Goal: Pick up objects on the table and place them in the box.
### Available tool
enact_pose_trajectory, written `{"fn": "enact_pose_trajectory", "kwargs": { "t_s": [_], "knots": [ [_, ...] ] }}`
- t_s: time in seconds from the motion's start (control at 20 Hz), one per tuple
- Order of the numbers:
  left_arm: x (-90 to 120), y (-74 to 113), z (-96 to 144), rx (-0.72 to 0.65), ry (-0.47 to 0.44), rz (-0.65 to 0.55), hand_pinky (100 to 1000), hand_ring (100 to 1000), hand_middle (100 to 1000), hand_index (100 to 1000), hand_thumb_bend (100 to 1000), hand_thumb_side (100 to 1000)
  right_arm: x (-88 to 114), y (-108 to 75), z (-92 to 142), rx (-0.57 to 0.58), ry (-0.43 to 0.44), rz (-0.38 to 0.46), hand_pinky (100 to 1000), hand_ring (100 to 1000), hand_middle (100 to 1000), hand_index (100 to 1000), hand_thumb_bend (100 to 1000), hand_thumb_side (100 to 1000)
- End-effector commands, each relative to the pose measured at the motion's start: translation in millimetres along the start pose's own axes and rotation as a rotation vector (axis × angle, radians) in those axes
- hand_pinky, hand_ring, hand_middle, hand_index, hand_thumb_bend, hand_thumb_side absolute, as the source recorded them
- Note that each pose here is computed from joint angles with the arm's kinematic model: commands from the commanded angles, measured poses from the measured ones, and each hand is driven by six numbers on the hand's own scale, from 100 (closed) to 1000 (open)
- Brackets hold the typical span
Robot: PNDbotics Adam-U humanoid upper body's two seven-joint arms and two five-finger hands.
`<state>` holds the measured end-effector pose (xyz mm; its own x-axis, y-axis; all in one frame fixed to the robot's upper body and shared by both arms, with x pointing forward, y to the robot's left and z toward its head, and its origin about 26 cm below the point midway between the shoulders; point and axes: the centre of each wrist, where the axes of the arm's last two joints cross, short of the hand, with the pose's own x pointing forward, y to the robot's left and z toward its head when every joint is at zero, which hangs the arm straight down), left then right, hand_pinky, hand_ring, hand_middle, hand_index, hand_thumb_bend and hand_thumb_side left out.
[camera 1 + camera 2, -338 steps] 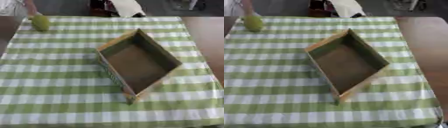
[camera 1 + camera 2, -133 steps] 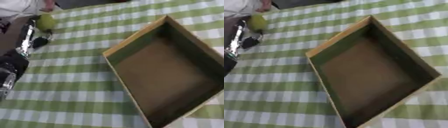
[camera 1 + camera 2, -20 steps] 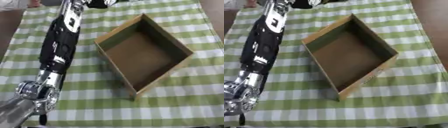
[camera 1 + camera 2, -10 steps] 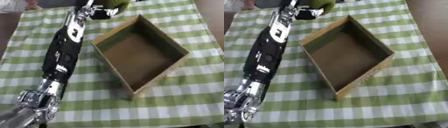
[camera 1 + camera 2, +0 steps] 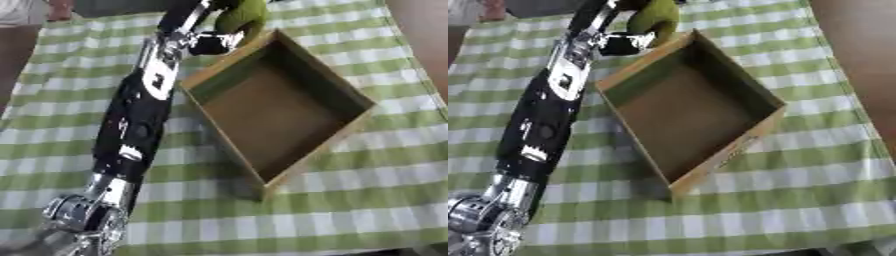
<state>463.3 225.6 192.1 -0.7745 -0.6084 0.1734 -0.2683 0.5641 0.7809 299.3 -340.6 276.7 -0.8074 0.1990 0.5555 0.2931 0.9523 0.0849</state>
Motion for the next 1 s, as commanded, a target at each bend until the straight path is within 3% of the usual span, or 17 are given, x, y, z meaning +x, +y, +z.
{"fn": "enact_pose_trajectory", "kwargs": {
  "t_s": [0.05,1.0],
  "knots": [
    [1.9,3.3,-4.6,-0.028,-0.024,-0.025,505,629,407,415,215,100,9.7,2.2,-5.8,0.011,-0.037,0.008,853,861,621,759,100,616],
    [-2.3,-34.3,14.6,-0.278,0.019,-0.06,585,721,507,522,228,100,9.3,3.6,-5.5,0.007,-0.034,0.0,852,861,620,758,100,618]
  ]
}}
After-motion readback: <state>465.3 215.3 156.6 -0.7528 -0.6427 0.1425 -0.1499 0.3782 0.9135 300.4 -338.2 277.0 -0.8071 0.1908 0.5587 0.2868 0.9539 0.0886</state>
